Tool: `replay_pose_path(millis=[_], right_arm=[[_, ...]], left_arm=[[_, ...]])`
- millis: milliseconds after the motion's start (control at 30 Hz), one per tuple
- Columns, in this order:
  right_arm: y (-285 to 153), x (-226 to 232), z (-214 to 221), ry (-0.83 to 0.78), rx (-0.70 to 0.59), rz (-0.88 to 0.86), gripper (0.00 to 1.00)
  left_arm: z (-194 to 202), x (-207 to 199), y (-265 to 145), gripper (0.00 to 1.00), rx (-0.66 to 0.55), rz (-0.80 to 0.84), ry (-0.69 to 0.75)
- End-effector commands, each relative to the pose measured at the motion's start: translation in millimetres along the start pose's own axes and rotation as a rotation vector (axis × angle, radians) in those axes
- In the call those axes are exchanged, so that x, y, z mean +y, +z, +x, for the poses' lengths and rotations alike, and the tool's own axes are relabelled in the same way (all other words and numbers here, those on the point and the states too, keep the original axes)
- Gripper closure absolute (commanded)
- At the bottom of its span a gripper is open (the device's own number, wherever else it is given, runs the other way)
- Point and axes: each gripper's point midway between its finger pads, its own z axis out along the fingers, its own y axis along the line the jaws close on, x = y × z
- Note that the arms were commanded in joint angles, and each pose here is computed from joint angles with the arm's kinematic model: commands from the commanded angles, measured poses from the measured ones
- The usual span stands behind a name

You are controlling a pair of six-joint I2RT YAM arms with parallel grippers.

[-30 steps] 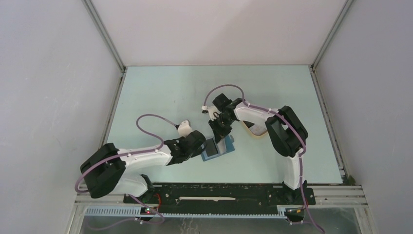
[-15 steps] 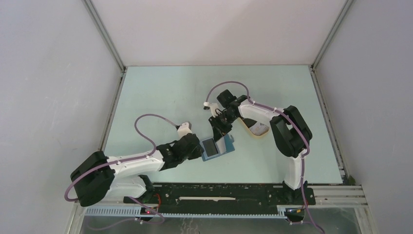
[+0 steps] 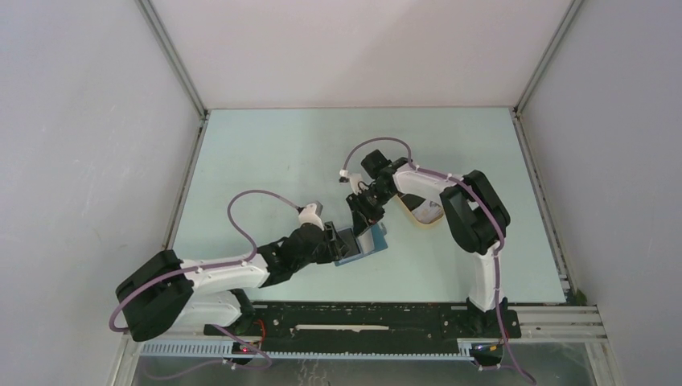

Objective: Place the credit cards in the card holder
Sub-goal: Turn over the card slot in the card holder.

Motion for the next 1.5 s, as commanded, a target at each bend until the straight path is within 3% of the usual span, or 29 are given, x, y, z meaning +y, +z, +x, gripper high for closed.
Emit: replay_pose_path(millis=[0,833,1333,1467], right_arm=[[1,2,-6,0.012,0.003,-0.033,0.62],[3,-15,-3,0.039,0.018,0.020,0.67],[-5,5,-8,0.022,-0.006,-0.078,0.57],[0,0,-6,0.033,0.003,-0.057,0.61]], left_arm=[[-4,-7,2,0.47,-0.021,0.061,0.002],[-4,6,2,0.41,-0.040,0.022,-0.019],[-4,4,3,0.43,-0.040,0.028,-0.020],[-5,4,3,0.43,-0.041,0.027,-0.023]])
